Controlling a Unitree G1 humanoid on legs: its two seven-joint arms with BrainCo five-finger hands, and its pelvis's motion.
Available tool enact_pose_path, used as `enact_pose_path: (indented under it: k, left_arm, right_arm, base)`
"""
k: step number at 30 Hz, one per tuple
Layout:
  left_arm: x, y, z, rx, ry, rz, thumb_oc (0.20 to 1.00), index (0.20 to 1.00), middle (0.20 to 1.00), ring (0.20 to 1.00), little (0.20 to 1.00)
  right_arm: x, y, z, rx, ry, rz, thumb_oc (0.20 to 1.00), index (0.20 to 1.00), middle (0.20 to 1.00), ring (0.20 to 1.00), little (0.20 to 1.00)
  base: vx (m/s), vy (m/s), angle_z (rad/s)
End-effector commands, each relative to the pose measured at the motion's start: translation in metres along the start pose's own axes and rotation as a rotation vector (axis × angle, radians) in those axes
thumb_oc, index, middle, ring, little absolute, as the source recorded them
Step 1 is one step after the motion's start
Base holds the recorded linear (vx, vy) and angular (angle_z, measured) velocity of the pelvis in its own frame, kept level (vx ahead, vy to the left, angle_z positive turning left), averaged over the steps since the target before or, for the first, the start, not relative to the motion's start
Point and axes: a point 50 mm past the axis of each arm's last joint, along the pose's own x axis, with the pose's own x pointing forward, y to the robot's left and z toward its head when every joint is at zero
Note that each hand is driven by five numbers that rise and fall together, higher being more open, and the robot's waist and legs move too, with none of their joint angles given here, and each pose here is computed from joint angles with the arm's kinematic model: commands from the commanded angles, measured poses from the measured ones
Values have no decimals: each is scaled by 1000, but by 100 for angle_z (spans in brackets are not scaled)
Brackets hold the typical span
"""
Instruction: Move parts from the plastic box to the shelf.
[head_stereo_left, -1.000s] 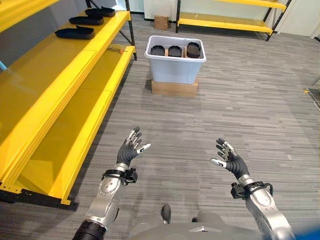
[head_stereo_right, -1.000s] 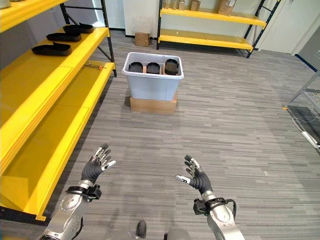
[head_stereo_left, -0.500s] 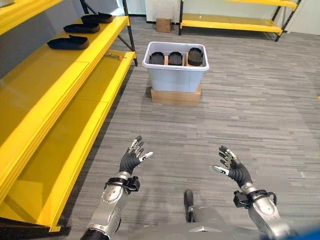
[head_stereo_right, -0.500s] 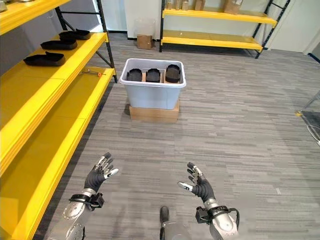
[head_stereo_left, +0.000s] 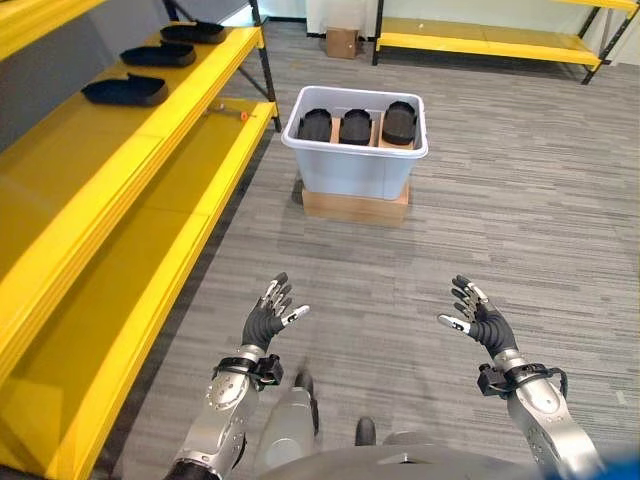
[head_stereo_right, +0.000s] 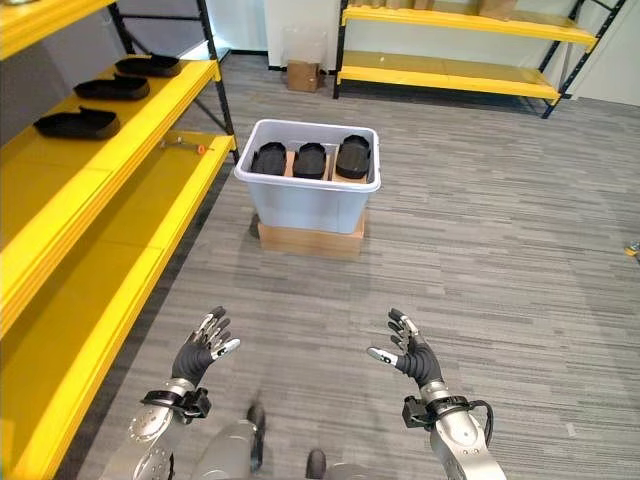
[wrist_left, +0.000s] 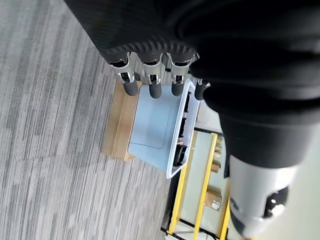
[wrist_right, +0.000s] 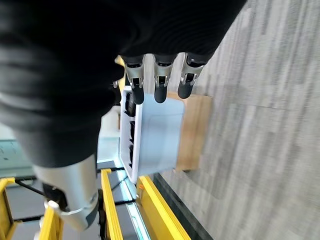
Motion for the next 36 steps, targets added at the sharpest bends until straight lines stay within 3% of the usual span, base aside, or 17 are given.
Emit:
enact_pose_path:
  k: [1,14,25,36]
  left_arm:
    - [-3,-1,23,8,-123,-28,1000,1000,1000,1000,1000]
    - [6,0,36,72,-156,-39,1000,1000,1000,1000,1000]
    - [8,-12,28,42,-137,-94,1000,1000,1000,1000,1000]
    - [6,-8,28,-7,-139,-44,1000,1000,1000,1000,1000]
  right_arm:
    - [-3,-1,15,-4,-91,2,1000,1000,1000,1000,1000]
    - [-3,23,12,72,-94,78,1000,1000,1000,1000,1000]
    - [5,17,24,14,-132,85,1000,1000,1000,1000,1000]
    - [2,1,28,20,-145,18,1000,1000,1000,1000,1000]
  base:
    - [425,148,-17]
    - [402,158,-4]
    - [406,-175,27]
    - [263,-215,2]
